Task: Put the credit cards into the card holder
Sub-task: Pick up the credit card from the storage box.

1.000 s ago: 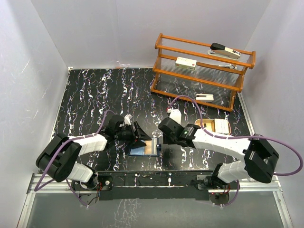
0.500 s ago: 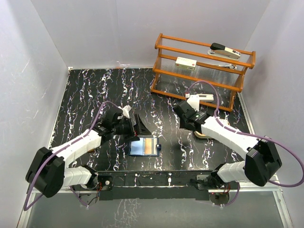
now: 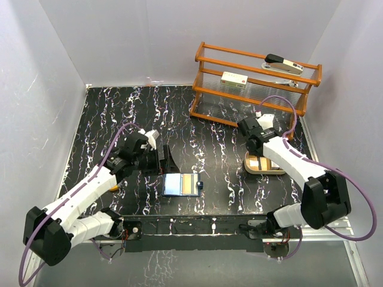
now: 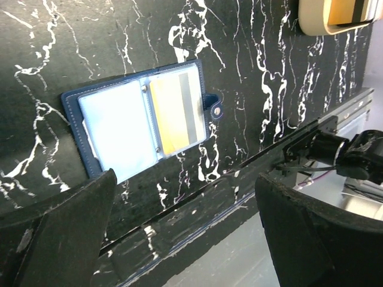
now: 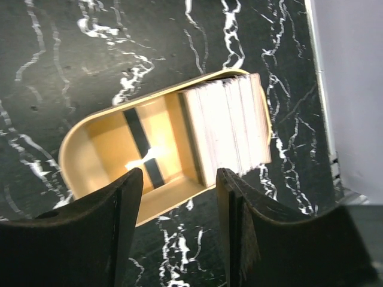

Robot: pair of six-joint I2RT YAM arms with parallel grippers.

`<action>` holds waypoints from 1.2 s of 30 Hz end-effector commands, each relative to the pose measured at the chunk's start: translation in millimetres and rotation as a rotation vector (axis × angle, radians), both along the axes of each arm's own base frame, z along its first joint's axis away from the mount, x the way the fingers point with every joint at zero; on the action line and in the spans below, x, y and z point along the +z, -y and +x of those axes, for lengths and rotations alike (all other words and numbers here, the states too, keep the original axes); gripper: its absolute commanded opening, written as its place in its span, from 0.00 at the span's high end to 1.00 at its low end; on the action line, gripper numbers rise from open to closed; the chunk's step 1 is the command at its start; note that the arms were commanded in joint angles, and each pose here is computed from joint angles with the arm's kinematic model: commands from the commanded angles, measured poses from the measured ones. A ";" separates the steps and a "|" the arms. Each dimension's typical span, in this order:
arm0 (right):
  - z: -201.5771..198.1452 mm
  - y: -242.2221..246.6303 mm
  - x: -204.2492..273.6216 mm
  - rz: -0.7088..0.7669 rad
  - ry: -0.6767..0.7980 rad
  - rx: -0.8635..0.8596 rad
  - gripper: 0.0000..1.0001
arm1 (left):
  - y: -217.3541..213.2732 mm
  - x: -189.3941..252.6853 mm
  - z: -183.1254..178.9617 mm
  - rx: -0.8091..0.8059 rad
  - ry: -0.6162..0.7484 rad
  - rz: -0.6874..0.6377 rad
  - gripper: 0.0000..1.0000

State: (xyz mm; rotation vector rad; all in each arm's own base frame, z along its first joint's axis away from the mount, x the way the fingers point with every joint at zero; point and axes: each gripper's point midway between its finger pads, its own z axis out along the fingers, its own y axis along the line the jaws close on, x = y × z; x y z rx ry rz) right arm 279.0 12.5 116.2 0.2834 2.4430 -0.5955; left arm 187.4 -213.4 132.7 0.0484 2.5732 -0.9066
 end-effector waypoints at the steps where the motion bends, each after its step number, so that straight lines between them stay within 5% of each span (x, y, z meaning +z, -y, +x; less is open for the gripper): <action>1: 12.7 22.8 9.3 -0.066 -0.001 -0.029 0.49 | -14.7 10.2 -8.2 -0.041 0.046 0.071 0.01; 19: 19.3 56.3 -23.2 -0.107 -0.114 -0.095 0.48 | -24.7 4.4 -10.7 -0.049 0.095 0.103 0.02; 36: 19.6 61.0 -22.6 -0.112 -0.105 -0.102 0.61 | -23.5 -1.1 -12.0 -0.058 0.068 0.109 0.01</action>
